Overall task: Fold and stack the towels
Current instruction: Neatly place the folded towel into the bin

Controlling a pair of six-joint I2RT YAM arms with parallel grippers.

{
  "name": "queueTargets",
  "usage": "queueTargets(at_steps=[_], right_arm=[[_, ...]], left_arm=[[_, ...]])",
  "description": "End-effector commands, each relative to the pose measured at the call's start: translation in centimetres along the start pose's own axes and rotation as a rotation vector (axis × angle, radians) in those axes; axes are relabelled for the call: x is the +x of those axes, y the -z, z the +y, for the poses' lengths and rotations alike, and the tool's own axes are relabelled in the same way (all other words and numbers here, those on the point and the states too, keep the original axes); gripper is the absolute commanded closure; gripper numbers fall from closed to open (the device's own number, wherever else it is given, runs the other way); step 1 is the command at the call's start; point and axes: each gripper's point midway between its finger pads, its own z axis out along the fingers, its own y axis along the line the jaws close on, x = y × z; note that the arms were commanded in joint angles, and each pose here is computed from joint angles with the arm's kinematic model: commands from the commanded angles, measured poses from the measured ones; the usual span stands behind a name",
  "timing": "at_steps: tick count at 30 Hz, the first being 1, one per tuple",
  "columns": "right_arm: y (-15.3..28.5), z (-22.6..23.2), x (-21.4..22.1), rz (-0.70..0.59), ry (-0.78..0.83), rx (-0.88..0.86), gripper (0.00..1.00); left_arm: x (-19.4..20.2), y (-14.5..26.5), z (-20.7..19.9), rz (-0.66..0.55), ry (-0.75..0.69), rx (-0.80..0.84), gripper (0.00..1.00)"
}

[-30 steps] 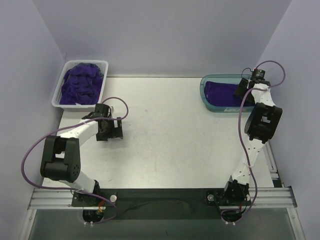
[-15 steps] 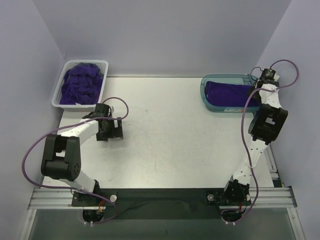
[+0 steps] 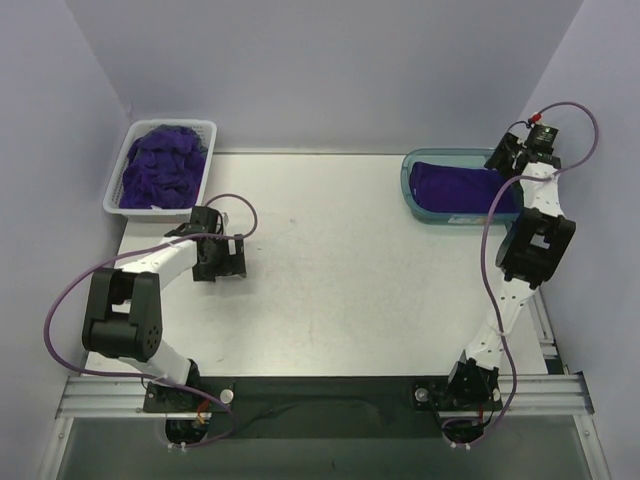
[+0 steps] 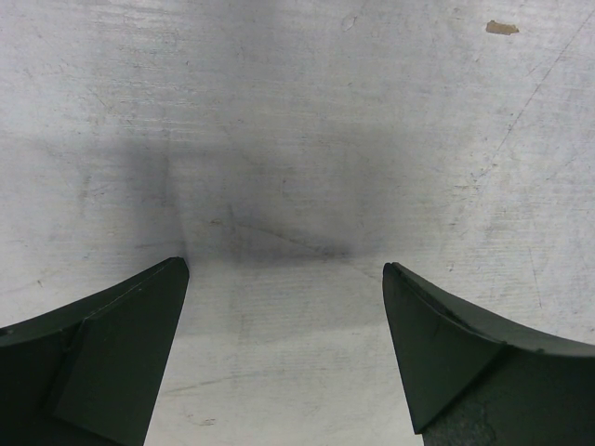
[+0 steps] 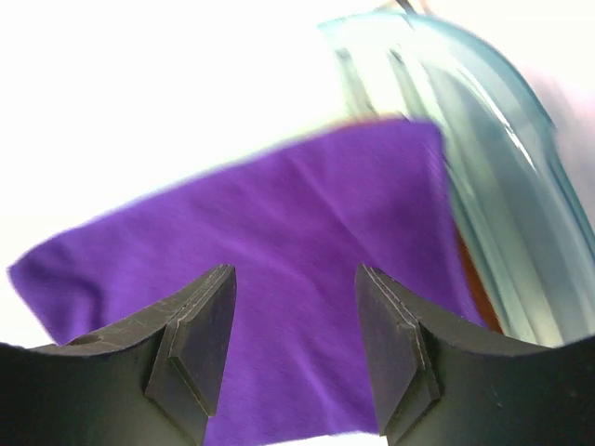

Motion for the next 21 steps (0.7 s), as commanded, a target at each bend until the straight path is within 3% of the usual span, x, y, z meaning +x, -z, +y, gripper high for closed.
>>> queueTargets(at_steps=[1,12,21], right_arm=[[-0.4,2.3,-1.7,-0.039,-0.008,-0.114,0.46],[-2.2,0.4,0.3,0.033,-0.007,-0.033,0.45],[-1.9,-4.3,0.4,0.021,0.051,0.232,0.41]], left_arm=[[-1.3,0.2,-0.2,-0.021,-0.011,0.003,0.03],[-1.0,-0.2,-0.2,0.0,-0.015,0.006,0.03],[-0.9,-0.3,-0.2,0.006,-0.014,0.002,0.03]])
